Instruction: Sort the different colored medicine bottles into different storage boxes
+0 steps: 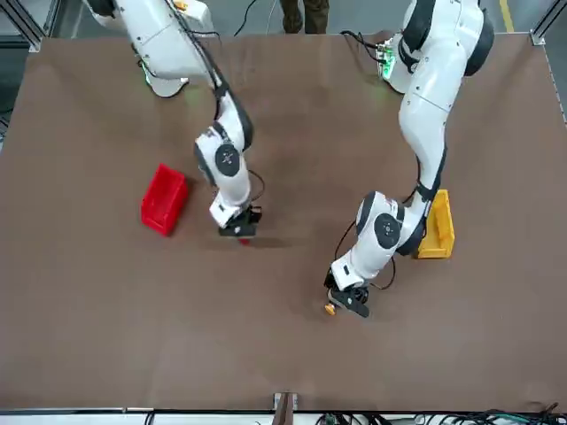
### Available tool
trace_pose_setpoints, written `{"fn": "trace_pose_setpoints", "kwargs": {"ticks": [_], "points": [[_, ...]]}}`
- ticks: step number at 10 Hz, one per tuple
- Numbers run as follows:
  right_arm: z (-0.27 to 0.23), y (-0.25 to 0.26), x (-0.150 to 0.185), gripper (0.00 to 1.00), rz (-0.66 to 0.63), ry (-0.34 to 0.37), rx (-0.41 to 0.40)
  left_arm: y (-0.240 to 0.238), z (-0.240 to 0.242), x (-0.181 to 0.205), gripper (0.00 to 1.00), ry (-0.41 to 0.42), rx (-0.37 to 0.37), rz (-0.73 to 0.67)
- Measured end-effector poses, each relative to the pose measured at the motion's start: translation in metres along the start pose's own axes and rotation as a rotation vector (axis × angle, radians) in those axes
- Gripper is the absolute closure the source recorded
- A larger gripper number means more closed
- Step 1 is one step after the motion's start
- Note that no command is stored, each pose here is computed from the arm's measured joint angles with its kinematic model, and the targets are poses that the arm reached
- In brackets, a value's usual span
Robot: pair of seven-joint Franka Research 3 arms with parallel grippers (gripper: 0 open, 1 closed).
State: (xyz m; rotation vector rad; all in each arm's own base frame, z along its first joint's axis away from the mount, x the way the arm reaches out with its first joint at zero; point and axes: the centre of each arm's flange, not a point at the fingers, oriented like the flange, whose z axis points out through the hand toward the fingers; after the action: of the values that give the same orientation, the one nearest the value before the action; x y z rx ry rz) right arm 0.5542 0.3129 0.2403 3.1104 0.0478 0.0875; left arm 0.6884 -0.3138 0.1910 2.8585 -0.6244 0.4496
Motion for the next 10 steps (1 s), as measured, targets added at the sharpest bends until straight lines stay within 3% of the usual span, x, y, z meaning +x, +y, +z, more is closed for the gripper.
{"fn": "trace_pose_setpoints", "kwargs": {"ticks": [2,4,7,10], "points": [[-0.066,0.123,0.024,0.59,0.001,-0.055,-0.044,0.0,-0.001,0.001,0.41,0.005,0.0,0.0],[-0.103,0.188,0.007,0.59,0.064,-0.1,-0.065,-0.003,-0.001,0.001,0.47,0.006,0.002,-0.006],[-0.061,0.222,-0.045,0.59,0.102,-0.178,-0.079,-0.004,-0.002,0.002,0.61,0.007,0.003,-0.036],[-0.032,0.23,-0.075,0.59,0.108,-0.206,-0.08,-0.003,-0.002,0.002,0.61,0.009,0.002,-0.049]]}}
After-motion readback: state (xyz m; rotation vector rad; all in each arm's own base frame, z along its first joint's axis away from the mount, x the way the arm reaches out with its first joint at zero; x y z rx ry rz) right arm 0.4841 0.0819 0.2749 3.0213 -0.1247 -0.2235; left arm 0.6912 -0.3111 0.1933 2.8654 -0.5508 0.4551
